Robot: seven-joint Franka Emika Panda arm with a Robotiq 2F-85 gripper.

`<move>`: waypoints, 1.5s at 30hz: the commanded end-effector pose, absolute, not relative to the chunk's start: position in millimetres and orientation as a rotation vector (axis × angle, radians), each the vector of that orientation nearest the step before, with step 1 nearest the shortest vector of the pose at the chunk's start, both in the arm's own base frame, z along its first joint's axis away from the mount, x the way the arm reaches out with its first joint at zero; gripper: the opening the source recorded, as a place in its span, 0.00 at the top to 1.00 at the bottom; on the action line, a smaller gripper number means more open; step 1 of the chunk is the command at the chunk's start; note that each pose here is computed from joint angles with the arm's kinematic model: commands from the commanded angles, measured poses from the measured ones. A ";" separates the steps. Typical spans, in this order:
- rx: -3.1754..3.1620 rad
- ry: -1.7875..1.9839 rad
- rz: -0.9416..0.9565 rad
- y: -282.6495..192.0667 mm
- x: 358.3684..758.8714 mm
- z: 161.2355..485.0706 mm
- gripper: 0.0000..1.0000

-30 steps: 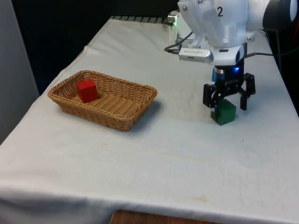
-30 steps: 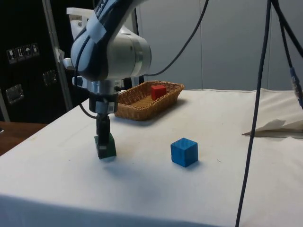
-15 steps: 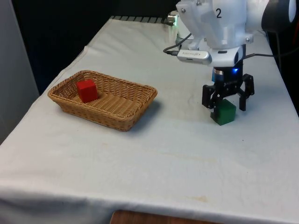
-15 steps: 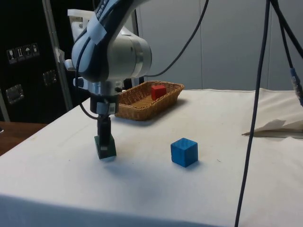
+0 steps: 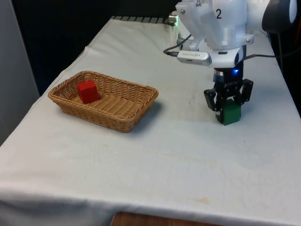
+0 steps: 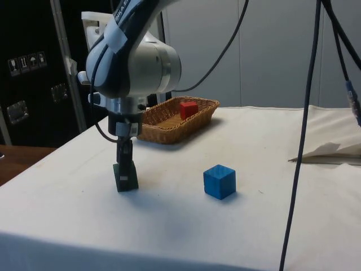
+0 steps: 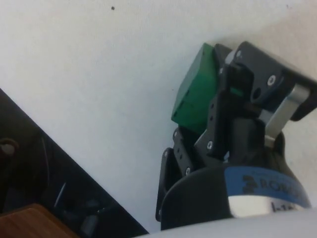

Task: Pick up exactly two blocks and place them into the basket.

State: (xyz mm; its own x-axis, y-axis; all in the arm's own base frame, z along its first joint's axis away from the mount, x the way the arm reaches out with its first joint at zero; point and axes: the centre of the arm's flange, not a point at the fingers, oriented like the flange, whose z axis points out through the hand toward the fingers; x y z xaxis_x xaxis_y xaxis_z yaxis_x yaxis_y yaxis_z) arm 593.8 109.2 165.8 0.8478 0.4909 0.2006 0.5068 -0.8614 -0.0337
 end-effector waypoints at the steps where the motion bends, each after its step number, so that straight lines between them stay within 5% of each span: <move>1: -2.938 -0.799 -0.290 110.0 592.8 164.8 1.00; 24: -2.910 -0.742 -0.320 110.4 573.7 224.1 1.00; 45: -2.932 -0.693 -0.358 75.2 603.4 284.8 1.00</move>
State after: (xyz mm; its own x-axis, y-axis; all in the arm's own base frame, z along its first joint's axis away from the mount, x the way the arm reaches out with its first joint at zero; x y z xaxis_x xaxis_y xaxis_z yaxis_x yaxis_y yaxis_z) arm 603.6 79.3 282.3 0.8641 0.4286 0.2638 0.4572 -0.8876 -0.0555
